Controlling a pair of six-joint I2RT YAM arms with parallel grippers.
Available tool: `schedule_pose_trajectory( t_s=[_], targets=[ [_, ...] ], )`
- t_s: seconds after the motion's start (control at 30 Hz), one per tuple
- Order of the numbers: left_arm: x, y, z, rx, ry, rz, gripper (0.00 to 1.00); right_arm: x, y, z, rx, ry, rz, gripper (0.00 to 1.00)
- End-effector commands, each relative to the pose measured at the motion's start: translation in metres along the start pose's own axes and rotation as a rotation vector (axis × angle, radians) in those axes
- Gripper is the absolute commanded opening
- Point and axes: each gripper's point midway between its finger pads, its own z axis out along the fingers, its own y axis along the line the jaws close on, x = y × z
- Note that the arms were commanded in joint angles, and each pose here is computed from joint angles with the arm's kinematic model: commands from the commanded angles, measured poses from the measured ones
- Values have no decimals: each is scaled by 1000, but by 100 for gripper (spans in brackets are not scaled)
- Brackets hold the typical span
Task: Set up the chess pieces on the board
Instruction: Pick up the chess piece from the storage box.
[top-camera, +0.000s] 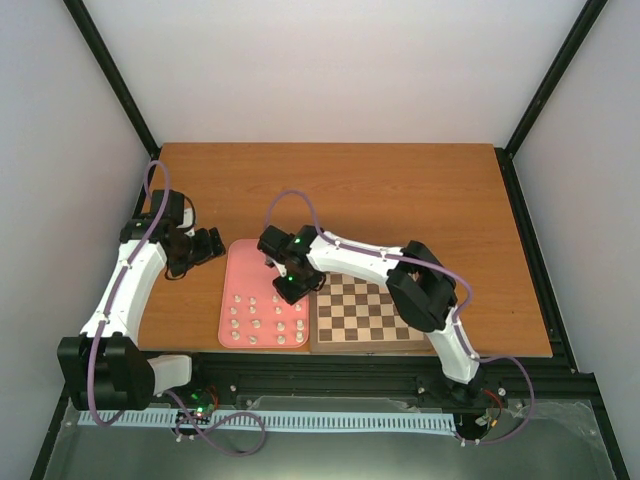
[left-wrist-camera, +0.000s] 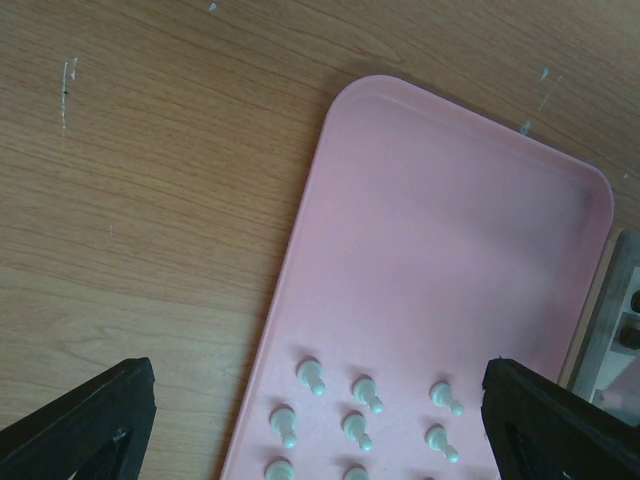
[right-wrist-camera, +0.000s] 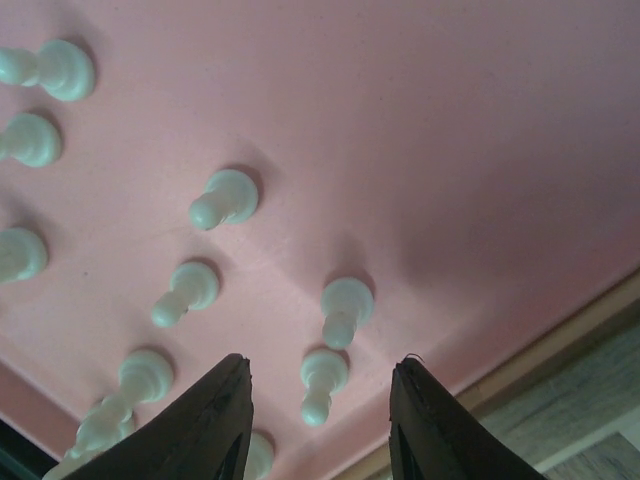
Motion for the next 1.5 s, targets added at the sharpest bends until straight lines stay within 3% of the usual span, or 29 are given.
schedule_pose_trajectory(
  t_s=[0.0, 0.27, 0.4, 0.5, 1.0, 1.2, 1.33, 1.47],
  targets=[
    [-8, -5, -6, 26, -32, -11, 100, -4, 4, 7, 17, 15, -15, 38],
    [-8, -7, -6, 33, -32, -7, 100, -9, -4, 11, 60, 18, -11, 37],
    [-9, -8, -5, 38, -31, -8, 100, -9, -5, 15, 66, 30, -7, 26],
    [-7, -8, -4, 40, -25, -8, 100, -9, -5, 16, 64, 34, -8, 24],
    [-4, -7, -5, 45, -26, -6, 100, -7, -2, 24, 46, 57, -11, 23],
    [-4, -7, -4, 45, -26, -5, 100, -5, -2, 27, 44, 69, -13, 16],
    [-4, -7, -4, 45, -25, -2, 100, -6, -4, 24, 58, 61, -9, 3],
    [-3, -7, -5, 47, -27, -3, 100, -8, -4, 19, 63, 45, -8, 3]
  ],
)
